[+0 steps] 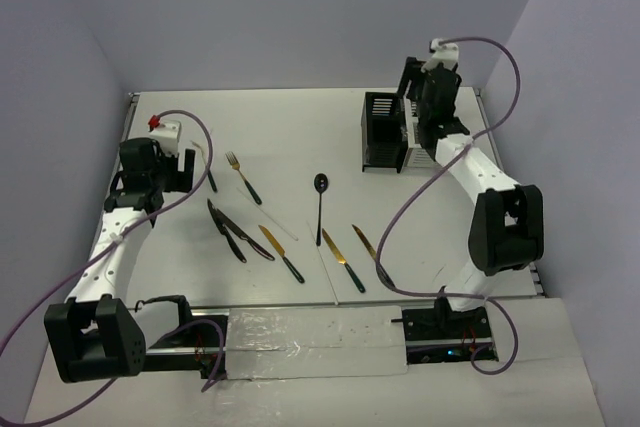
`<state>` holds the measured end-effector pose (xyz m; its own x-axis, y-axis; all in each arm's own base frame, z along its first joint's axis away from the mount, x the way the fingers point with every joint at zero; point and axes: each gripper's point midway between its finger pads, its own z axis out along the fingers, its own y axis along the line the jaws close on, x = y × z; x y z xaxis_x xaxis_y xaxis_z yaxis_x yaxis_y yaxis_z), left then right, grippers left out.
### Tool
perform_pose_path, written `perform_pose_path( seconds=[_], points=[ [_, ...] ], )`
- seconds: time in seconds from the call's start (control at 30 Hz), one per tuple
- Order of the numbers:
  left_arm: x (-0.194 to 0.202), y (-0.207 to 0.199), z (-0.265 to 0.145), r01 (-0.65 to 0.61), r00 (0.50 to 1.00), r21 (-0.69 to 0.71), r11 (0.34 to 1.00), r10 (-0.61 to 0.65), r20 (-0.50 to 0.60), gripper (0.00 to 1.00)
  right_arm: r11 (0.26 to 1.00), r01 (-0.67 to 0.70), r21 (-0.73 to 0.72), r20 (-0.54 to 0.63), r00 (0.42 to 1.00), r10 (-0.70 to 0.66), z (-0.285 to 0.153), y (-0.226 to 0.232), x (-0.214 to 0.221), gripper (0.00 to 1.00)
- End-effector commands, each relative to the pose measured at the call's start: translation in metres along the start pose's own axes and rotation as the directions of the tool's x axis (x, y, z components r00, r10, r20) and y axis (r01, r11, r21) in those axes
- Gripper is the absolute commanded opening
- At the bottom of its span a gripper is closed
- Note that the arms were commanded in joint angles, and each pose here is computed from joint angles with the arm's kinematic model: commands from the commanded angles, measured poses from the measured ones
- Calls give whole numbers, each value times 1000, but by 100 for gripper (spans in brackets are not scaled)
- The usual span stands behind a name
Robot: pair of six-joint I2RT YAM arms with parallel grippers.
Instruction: Sort the eating utensils into containers
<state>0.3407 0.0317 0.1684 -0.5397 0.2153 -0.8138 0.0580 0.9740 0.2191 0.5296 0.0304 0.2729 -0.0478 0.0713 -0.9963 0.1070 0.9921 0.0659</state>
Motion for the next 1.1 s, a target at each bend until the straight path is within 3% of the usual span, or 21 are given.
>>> perform_pose_path(
  seconds=[0.0, 0.03, 0.07, 0.23, 0.33, 0.47, 0.63, 1.07],
  points=[
    [15, 6, 0, -23, 998, -26, 999, 22, -63, 95, 995, -81, -63, -68, 995, 77, -44, 55, -61, 72],
    [20, 6, 3, -32, 996, -25, 999, 30, -85, 95, 992, -70, -100, -176, 983, 52, -63, 81, -40, 72],
    [24, 7, 3, -35, 995, -27, 999, 32, -98, 95, 989, -74, -128, -202, 978, 47, -75, 95, -43, 73],
    [51, 5, 9, -32, 981, -3, 999, 31, -189, 95, 933, -152, -327, -491, 871, -30, -151, 176, 31, 77],
    [64, 3, 11, -8, 977, 1, 1000, 8, -214, 94, 938, -129, -323, -579, 811, -88, -173, 190, 77, 78],
    [84, 3, 10, 12, 976, -26, 1000, -17, -217, 94, 926, -111, -361, -715, 670, -198, -204, 214, 153, 77],
    [89, 13, 7, 11, 982, -70, 997, -24, -185, 95, 940, -36, -339, -795, 545, -266, -212, 219, 219, 74],
    [94, 11, 7, 21, 991, -80, 997, -32, -131, 95, 948, 60, -311, -853, 423, -307, -225, 209, 286, 68]
  ],
)
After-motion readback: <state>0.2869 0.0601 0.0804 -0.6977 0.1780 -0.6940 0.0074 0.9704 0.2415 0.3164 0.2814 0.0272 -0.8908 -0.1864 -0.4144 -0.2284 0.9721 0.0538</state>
